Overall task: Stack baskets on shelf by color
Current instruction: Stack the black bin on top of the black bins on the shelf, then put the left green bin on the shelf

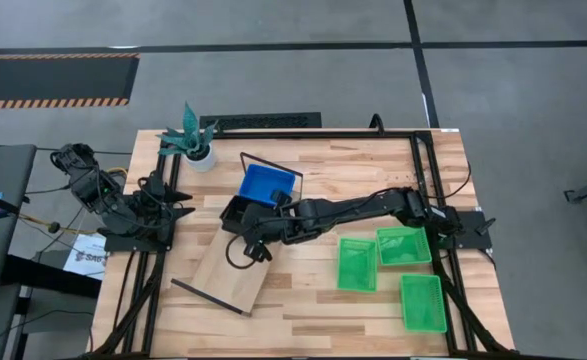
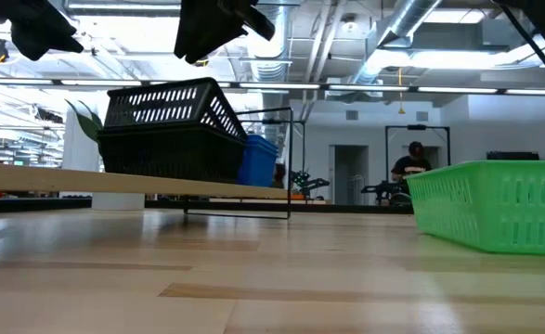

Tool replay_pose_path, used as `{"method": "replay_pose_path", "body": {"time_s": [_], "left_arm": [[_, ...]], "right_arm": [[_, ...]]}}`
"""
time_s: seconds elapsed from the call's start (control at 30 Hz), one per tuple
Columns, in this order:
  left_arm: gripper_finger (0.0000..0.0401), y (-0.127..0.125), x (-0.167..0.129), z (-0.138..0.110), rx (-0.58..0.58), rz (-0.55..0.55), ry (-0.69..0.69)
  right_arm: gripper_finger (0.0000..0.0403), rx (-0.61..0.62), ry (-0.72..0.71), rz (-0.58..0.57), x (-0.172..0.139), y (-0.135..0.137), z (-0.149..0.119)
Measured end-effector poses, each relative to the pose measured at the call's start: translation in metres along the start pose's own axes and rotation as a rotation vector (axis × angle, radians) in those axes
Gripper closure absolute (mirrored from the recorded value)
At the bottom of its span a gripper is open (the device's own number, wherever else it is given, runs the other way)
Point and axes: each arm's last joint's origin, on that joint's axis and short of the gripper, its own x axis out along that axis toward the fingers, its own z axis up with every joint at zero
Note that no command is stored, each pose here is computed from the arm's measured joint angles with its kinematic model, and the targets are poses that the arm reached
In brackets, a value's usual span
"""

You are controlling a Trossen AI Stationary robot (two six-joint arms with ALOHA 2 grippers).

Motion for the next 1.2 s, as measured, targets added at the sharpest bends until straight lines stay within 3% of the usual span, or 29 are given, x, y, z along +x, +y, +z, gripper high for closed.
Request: {"method": "replay_pose_path", "body": {"time_s": [0.23,0.47,0.63,1.0,1.2], "left_arm": [[0.0232,0.000,0.000,0.000,0.000,0.000,0.000],[0.0232,0.000,0.000,0.000,-0.006,0.000,0.000],[0.0232,-0.001,0.000,0.000,-0.006,0.000,0.003],[0.0232,-0.001,0.000,0.000,-0.010,-0.002,0.000],[0.0232,-0.001,0.000,0.000,-0.007,-0.012,0.013]], "right_arm": [[0.0301,-0.041,-0.064,0.026,-0.005,0.012,0.002],[0.0301,-0.073,0.016,-0.015,0.041,0.017,-0.018],[0.0301,-0.083,0.034,-0.012,0.043,0.019,-0.021],[0.0301,-0.119,0.018,-0.021,0.036,0.025,-0.021],[0.0301,-0.062,0.178,-0.069,0.002,0.029,-0.040]]}}
